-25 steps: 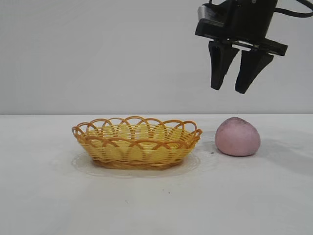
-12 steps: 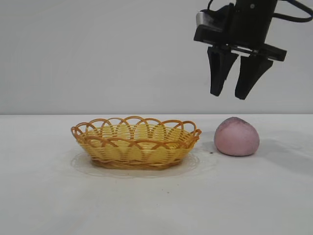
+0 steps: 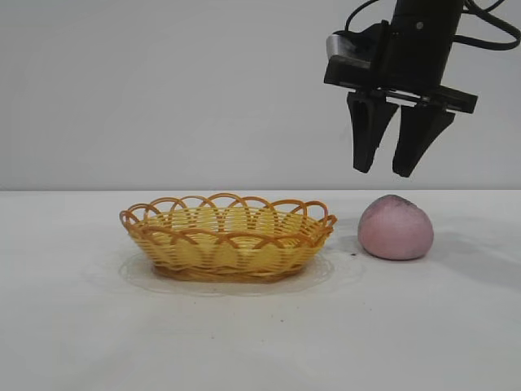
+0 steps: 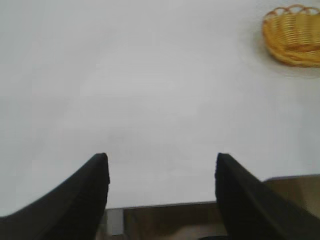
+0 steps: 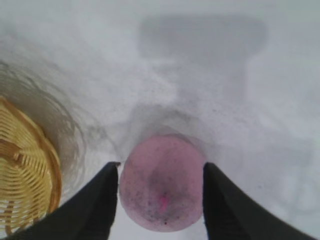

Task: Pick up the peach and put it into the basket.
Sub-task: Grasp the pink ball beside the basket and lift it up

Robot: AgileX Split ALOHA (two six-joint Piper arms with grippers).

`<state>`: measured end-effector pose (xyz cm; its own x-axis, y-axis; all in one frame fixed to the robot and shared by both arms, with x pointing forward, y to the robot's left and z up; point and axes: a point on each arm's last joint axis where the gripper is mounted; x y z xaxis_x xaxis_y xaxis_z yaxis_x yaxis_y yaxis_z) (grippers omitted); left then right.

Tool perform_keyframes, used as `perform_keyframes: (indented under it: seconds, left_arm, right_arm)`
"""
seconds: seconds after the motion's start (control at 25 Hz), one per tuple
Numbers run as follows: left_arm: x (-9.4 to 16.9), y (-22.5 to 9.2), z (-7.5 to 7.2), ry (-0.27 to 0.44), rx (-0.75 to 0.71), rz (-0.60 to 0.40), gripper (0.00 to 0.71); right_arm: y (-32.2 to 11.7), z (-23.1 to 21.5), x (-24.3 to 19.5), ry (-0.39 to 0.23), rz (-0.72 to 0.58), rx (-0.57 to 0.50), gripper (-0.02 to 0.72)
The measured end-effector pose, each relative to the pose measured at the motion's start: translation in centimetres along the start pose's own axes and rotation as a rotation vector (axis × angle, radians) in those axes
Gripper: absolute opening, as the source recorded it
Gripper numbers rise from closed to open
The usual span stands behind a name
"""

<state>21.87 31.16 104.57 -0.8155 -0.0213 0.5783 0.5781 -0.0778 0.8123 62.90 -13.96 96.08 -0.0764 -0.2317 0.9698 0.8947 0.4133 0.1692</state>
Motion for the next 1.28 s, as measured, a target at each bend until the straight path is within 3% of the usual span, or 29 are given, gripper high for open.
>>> perform_keyframes:
  seconds: [0.32,0.8,1.04,1.2,1.28]
  left_arm:
    - [-0.6,0.5,-0.1,-0.005,-0.003,-0.071,0.405]
    - [-1.2,0.5,-0.2,-0.012,0.011,-0.085,0.405]
    - [-1.2,0.5,-0.2,-0.012,0.013,-0.087,0.405]
    - [-1.2,0.5,-0.2,-0.012,0.013,-0.087,0.405]
    - [-1.1,0.5,-0.2,-0.012,0.013,-0.088,0.405]
  right_arm:
    - [0.1,-0.1,-0.3,-0.001,-0.001,-0.006,0.349]
    - [0.0,-0.1,-0.3,0.0,0.006,-0.006,0.349]
    - [-0.5,-0.4,-2.6,0.011,0.095,-0.013,0.349]
    - [-0.7,-1.1,-4.8,-0.008,0.144,-0.001,0.106]
    - [-0.5,-0.7,-4.0,-0.019,0.123,0.019,0.044]
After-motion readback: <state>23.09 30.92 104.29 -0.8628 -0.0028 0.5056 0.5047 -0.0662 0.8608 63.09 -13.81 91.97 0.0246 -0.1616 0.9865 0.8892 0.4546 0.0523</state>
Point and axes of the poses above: a point on each arm's last joint axis where the gripper is mounted, x pointing back along that axis away from the gripper, z along the wrist's bending axis when the last joint is at zero, y = z × x, and after that the axes turned 1 degree about x, right-handed
